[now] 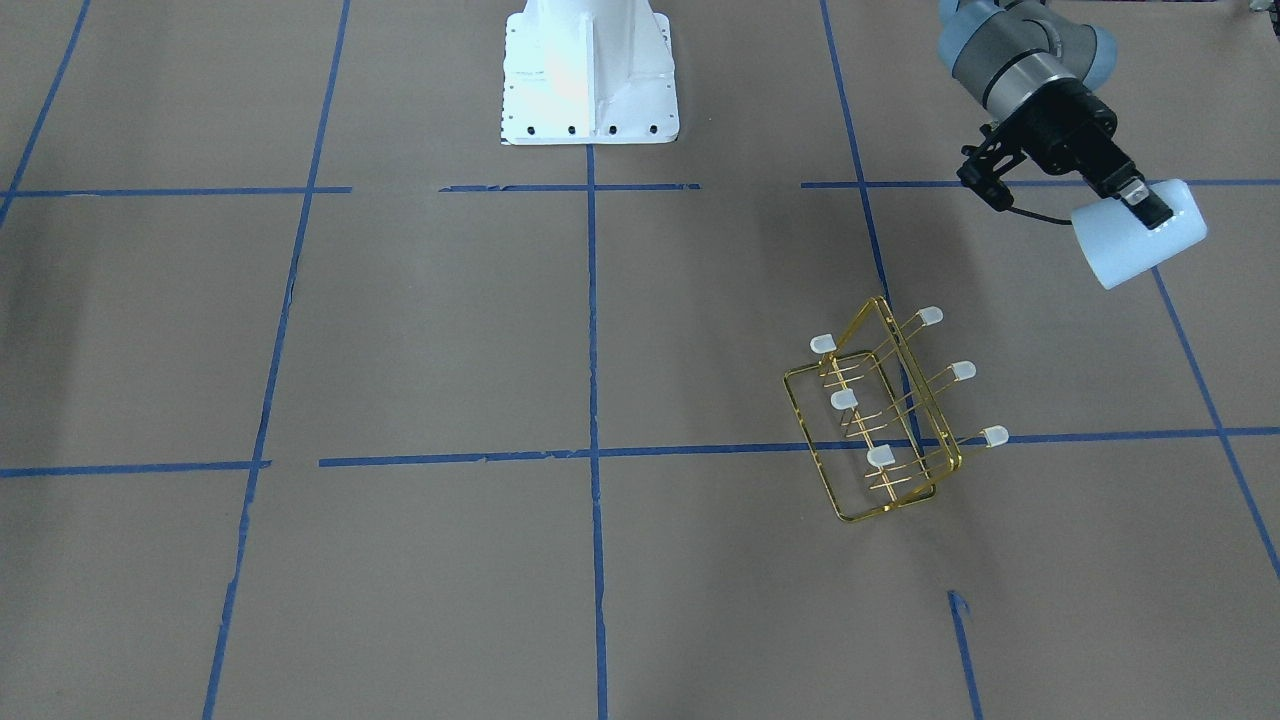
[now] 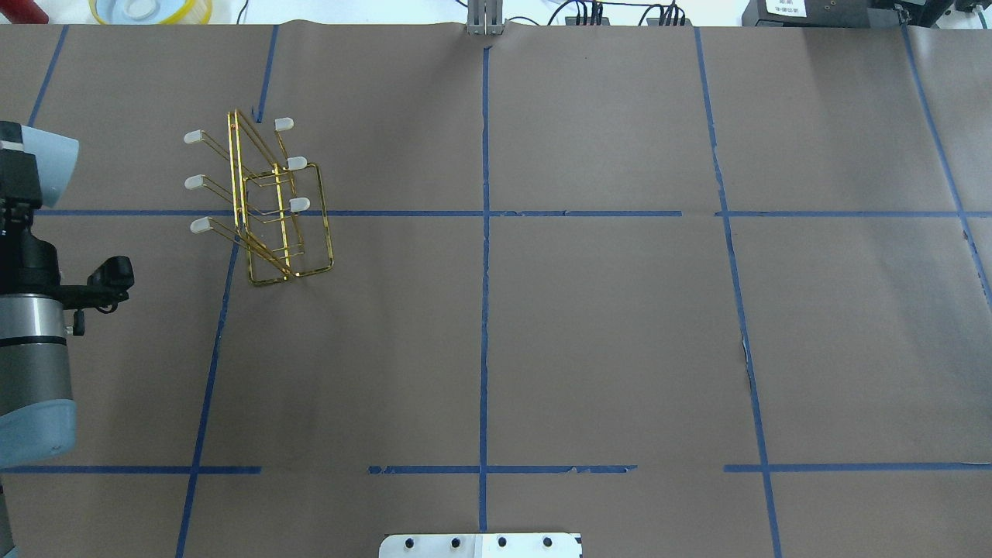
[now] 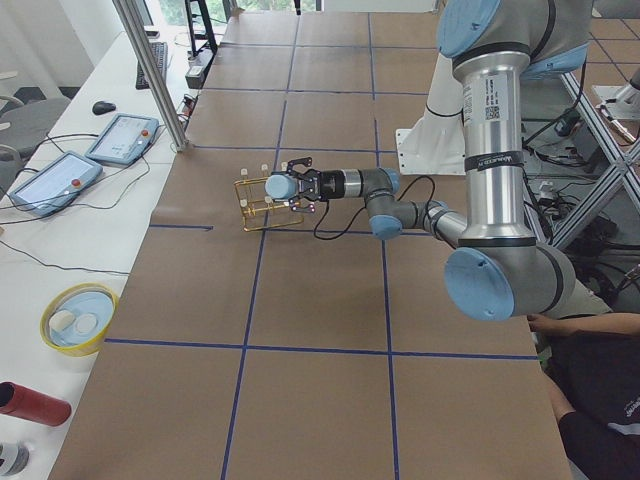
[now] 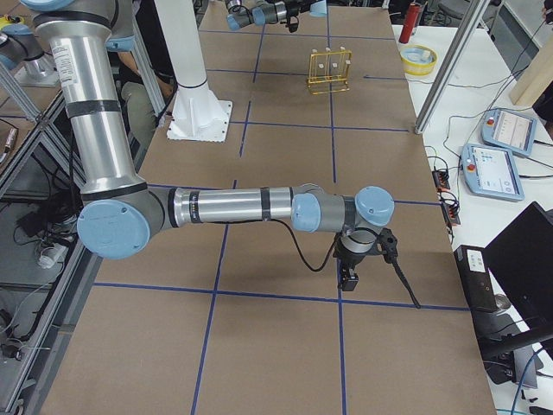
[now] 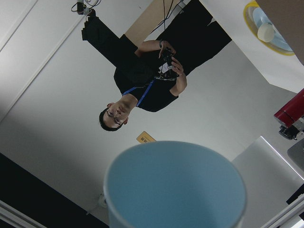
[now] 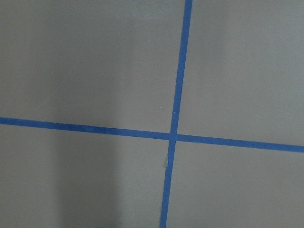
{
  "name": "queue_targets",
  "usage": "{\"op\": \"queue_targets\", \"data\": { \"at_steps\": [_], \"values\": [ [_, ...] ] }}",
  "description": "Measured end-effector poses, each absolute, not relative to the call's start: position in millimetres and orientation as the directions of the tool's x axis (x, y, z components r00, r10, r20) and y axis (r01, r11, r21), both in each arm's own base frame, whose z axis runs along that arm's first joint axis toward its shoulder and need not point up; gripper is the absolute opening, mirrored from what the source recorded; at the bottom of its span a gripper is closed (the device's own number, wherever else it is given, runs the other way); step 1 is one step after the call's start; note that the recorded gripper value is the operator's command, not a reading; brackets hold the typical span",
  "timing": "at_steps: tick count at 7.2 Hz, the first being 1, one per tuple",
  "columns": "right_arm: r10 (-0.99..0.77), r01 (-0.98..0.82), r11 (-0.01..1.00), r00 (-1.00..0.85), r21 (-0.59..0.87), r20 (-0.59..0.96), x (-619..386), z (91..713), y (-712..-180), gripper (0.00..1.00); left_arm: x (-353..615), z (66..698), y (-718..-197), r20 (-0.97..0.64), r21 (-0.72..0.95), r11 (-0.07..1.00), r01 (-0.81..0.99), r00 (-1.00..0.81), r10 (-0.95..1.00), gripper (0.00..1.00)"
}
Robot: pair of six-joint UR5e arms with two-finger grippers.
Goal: Hang cup on cup holder
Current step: 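Carry the tilted cup to the gold rack and slide it onto a peg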
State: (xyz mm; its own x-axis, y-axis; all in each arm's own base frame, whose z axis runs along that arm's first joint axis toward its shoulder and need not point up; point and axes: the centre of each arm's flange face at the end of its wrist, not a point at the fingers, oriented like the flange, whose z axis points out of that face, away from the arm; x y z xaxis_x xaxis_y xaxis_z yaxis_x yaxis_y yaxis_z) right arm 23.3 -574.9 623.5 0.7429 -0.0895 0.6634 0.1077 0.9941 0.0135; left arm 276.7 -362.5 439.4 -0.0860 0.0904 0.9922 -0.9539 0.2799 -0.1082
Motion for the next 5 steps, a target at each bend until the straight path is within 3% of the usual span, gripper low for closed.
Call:
{"op": "queue_targets", "data": {
  "at_steps": [5],
  "values": [
    [-0.09,0.108,0.994,0.743,0.014,0.663,23.3,623.3,-575.0,1.0,346.9,457.4,-352.1,0.979,-0.205,0.273,-0.94,-0.192,0.07,0.0]
  ]
}}
